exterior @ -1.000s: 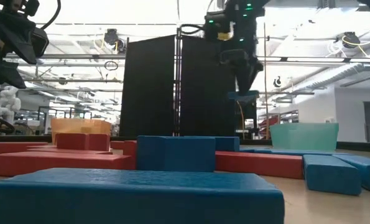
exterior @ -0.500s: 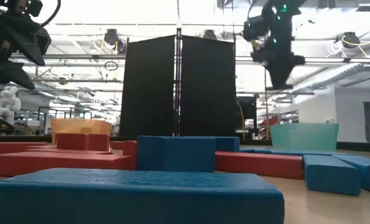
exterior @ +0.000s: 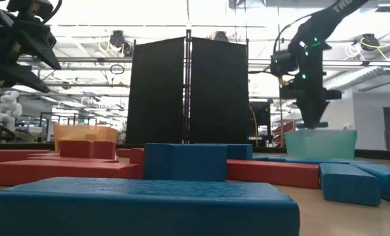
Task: Sort blocks
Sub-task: Put the blue block into the blue bin
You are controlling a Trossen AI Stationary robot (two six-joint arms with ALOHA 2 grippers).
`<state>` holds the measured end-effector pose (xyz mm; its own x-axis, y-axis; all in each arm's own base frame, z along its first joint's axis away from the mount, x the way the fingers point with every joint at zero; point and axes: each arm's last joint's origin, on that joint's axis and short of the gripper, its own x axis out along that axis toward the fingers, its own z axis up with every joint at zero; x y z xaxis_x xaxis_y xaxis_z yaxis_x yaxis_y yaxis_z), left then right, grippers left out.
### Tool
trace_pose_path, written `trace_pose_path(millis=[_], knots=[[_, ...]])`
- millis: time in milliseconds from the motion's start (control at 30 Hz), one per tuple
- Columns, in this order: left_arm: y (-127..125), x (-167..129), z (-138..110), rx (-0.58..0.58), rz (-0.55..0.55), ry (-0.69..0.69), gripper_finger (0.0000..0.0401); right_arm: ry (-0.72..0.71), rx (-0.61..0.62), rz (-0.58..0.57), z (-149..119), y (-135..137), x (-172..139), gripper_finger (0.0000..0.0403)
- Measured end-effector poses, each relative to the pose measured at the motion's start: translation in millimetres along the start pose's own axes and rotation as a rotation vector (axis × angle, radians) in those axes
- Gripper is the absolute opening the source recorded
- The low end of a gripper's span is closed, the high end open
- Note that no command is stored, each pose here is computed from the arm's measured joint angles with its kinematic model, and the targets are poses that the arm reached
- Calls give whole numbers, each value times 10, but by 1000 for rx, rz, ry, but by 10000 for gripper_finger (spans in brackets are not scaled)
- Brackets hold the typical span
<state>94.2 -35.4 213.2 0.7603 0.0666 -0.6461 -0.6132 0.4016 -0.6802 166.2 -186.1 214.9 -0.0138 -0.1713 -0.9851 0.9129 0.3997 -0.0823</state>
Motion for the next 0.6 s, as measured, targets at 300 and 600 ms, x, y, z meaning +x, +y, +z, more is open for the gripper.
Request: trace_pose_path(millis=[300, 600], knots=[[2, 0, 6, -52, 2, -22, 228, 30, 42, -17, -61, -68, 127, 163], [0, 0, 7, -53, 1, -22, 228, 46, -23, 124, -17, -23, 47, 229]])
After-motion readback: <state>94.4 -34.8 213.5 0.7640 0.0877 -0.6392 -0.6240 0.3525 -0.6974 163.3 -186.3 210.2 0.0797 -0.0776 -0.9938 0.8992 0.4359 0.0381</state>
